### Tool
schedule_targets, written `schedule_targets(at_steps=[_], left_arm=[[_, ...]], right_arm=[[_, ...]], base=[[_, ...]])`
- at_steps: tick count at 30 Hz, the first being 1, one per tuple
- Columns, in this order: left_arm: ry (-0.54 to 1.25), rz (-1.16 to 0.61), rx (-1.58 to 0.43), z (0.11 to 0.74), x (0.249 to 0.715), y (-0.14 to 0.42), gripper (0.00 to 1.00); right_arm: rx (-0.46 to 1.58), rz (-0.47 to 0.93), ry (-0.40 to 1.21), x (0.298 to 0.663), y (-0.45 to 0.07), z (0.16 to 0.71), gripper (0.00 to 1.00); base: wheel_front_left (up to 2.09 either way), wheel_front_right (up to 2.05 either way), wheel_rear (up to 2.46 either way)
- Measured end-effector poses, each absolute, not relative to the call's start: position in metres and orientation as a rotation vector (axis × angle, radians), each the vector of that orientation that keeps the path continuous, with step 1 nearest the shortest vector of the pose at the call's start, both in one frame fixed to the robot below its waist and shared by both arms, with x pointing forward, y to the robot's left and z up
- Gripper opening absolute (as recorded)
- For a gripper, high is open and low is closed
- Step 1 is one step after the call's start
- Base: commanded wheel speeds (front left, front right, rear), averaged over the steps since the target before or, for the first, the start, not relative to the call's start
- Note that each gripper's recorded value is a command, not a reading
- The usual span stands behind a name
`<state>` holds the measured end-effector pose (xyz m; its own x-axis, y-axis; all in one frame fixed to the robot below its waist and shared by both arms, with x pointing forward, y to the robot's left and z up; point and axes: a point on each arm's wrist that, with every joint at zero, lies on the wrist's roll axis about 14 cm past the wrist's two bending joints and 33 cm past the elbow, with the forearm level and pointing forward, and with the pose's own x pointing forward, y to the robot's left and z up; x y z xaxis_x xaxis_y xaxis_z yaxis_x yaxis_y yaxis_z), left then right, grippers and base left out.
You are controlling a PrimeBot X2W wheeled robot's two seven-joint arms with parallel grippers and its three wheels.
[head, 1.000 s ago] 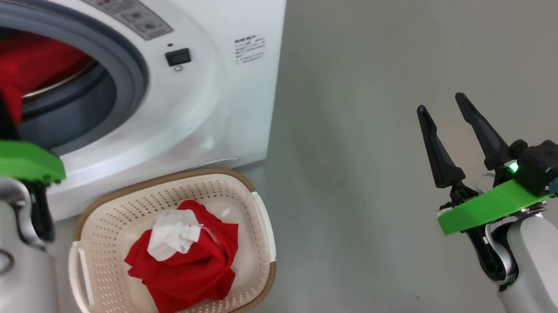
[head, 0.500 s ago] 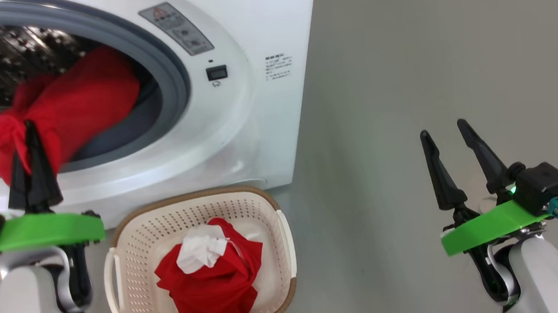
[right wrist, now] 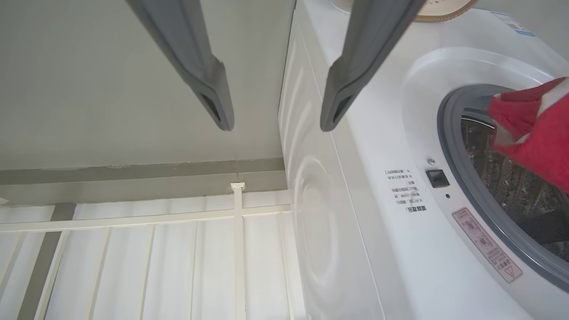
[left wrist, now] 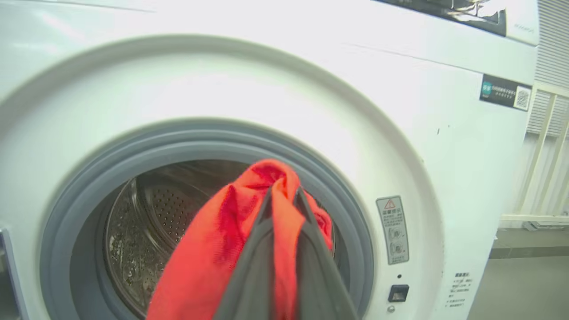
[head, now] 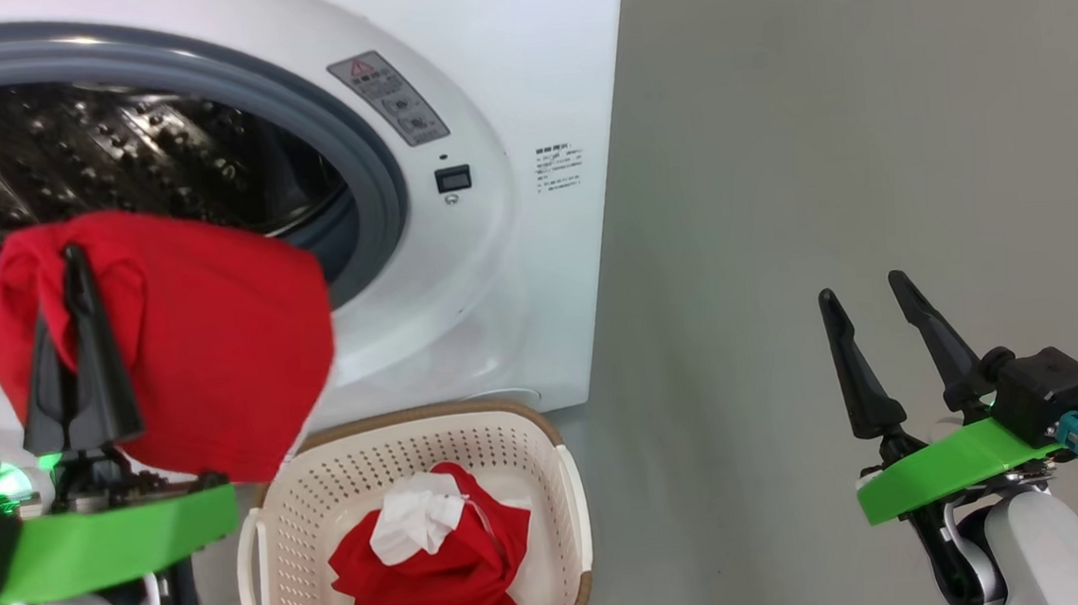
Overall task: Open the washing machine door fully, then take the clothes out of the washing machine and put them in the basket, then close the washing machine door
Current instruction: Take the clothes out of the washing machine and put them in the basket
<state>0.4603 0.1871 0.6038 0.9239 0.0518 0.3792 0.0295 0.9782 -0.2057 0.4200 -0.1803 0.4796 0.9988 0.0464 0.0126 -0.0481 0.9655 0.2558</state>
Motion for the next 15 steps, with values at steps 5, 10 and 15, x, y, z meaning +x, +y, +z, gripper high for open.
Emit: schedule_targets(at_steps=[5,10,15], left_arm=[[-0.383,-0.014,-0.221,0.612,0.447,0.179,0.00],[-0.161,-0.005,-0.324,0.547,0.446,0.175,0.00],[0.096,0.032,-0.413,0.464,0.445,0.166,0.00]], right_arm=[[0.269,0.056,-0.023,0.420,-0.176,0.486,1.00],[0.270,0.061,-0.010,0.422,-0.173,0.481,1.00],[0.268,0.057,0.020,0.425,-0.174,0.468,1.00]], base=[[0.00,0.00,0.00],[0.00,0.00,0.00],[0.00,0.00,0.00]])
